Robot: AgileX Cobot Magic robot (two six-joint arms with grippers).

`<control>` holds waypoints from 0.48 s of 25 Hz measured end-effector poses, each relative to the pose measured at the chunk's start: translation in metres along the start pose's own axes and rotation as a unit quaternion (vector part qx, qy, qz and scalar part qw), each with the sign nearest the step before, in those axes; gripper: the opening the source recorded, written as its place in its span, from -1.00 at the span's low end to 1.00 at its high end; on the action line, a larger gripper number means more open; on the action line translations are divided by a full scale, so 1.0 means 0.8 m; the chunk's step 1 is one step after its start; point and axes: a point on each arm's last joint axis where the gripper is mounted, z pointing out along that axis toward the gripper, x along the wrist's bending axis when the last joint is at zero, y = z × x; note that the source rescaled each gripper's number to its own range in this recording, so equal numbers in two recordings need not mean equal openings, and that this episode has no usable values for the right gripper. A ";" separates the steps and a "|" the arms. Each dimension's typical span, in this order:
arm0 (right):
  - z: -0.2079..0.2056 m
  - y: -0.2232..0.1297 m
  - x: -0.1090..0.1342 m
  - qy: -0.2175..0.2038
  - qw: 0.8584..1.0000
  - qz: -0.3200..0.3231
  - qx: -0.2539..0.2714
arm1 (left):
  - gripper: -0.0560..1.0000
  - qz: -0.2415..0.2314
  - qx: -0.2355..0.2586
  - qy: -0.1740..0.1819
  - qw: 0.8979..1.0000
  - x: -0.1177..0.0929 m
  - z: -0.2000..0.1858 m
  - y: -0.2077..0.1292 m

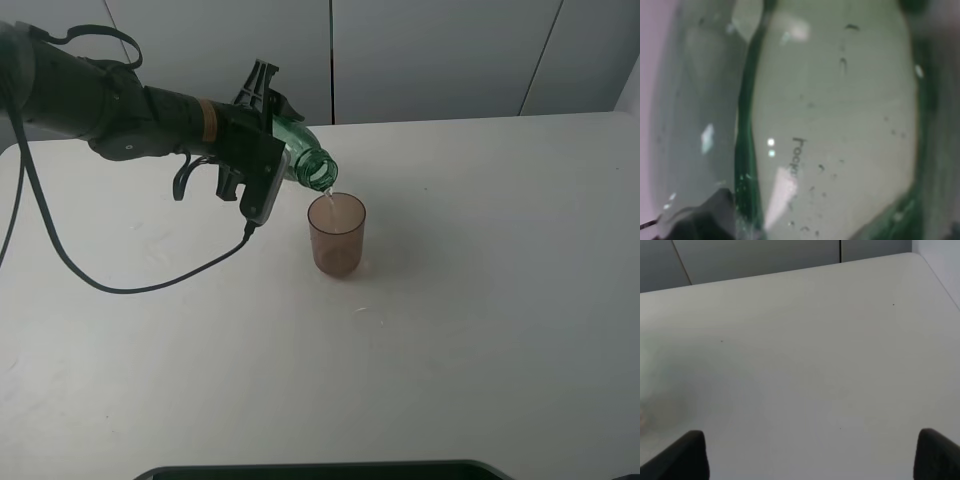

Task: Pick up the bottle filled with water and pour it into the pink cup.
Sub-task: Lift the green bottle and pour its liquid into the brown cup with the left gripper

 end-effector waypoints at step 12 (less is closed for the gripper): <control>0.000 0.000 0.000 0.000 1.000 0.000 0.000 | -0.89 0.007 0.003 0.000 1.000 0.000 0.000 -0.001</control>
